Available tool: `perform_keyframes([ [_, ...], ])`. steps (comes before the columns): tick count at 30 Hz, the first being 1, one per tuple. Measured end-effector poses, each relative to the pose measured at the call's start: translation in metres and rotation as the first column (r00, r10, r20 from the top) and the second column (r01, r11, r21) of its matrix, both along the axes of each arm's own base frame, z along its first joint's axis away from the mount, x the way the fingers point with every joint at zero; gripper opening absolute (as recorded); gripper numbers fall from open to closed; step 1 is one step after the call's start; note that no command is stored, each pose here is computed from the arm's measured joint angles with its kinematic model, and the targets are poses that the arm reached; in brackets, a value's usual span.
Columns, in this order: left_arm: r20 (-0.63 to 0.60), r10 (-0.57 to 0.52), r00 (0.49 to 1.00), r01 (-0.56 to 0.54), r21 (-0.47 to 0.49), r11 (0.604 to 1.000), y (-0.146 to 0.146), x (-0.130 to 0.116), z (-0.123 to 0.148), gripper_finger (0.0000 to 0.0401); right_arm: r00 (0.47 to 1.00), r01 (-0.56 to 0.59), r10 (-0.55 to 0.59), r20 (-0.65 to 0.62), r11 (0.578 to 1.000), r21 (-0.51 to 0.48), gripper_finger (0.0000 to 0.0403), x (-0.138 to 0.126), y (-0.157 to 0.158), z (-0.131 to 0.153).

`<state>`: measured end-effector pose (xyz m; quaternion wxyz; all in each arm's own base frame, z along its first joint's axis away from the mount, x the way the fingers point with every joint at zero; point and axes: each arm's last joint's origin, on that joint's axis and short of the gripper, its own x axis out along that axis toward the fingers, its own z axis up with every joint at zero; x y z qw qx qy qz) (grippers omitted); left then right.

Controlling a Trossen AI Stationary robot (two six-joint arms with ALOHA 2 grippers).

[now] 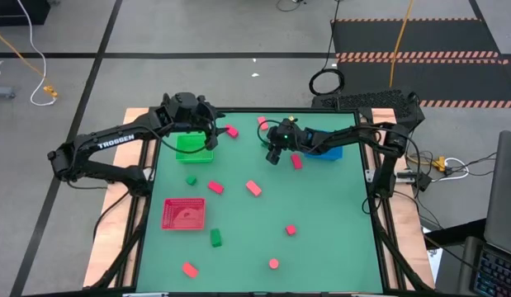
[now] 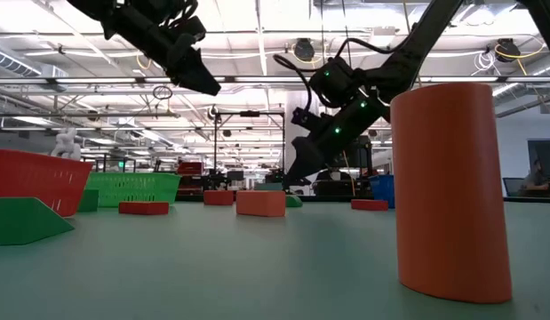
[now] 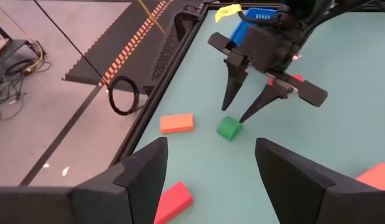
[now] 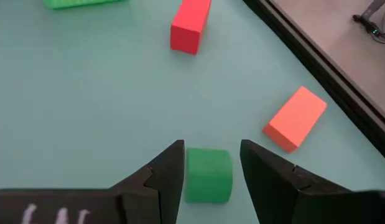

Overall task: Sort & place blocks by color
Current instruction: Put the green block into the blue bin

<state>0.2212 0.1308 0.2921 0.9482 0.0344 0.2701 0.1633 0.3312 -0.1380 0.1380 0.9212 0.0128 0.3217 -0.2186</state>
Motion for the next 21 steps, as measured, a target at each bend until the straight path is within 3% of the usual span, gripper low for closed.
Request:
perform_keyframes([
  [10, -0.001, -0.013, 1.000, 0.013, -0.016, 1.000, -0.001, 0.000, -0.001, 0.0243, 1.000, -0.024, 0.025, -0.020, 0.999, 0.047, 0.0153, 0.002, -0.005, -0.020],
  [21, -0.021, -0.021, 1.000, 0.020, -0.014, 1.000, -0.001, -0.001, -0.002, 0.0243, 0.999, 0.037, -0.036, -0.021, 0.999, 0.012, 0.0153, 0.000, -0.013, -0.023],
])
